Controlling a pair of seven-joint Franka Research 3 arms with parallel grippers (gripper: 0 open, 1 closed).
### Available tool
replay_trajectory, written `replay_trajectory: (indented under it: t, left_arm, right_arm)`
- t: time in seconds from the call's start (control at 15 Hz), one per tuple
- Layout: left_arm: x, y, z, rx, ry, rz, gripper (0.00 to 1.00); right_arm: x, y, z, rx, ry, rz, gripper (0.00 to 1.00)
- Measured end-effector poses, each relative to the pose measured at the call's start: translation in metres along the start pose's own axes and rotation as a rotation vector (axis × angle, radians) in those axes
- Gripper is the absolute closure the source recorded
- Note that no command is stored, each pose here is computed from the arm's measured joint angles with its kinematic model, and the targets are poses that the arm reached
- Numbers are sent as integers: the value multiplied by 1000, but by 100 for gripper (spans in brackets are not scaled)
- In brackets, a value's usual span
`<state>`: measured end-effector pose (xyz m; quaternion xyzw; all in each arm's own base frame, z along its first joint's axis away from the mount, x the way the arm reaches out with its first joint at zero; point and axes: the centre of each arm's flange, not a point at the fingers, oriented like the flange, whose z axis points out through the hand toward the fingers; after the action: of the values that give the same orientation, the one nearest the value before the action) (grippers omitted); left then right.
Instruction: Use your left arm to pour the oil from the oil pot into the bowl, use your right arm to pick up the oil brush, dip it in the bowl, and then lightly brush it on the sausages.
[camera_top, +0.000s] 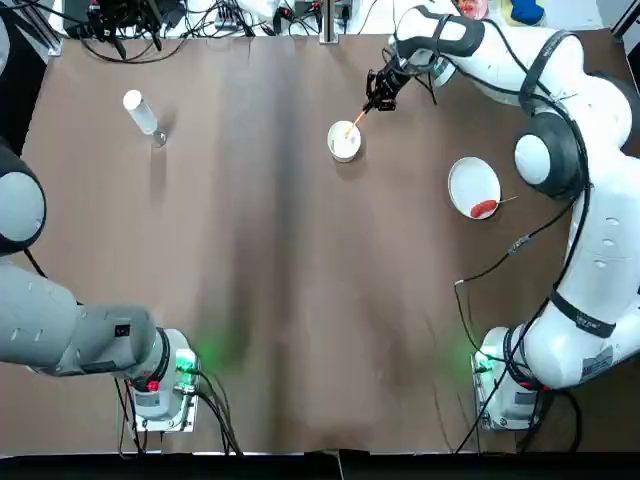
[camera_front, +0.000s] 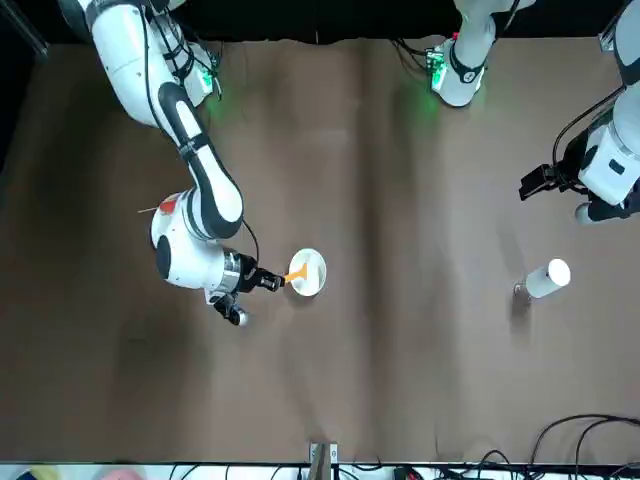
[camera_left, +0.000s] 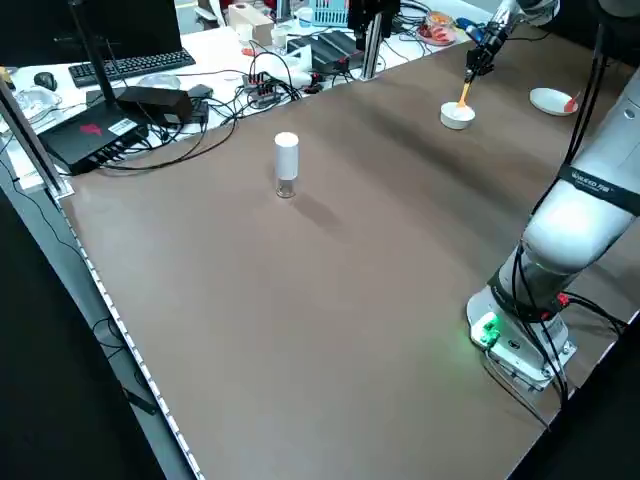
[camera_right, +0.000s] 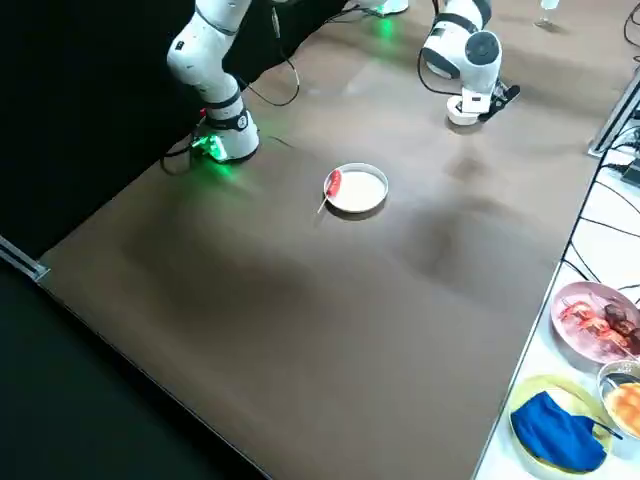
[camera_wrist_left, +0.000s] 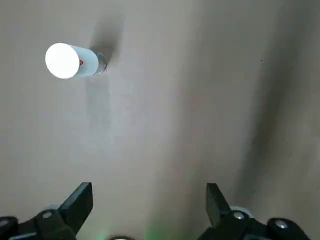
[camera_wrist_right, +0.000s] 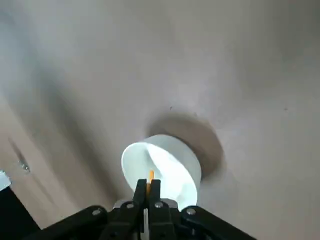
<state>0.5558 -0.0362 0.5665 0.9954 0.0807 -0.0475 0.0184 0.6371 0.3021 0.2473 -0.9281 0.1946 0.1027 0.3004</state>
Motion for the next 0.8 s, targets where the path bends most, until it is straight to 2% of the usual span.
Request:
replay_trajectory:
  t: [0.53,0.6,0.8]
  left_arm:
    - [0,1,0,0,2,2,0]
    - [0,1,0,0,3,3,0]
    - [0,2,0,0,2,6,0]
  right_arm:
    - [1,7,29,-12,39,14,95]
    - [1,7,30,-13,38,13,90]
    - [4,9,28,-14,43,15,63]
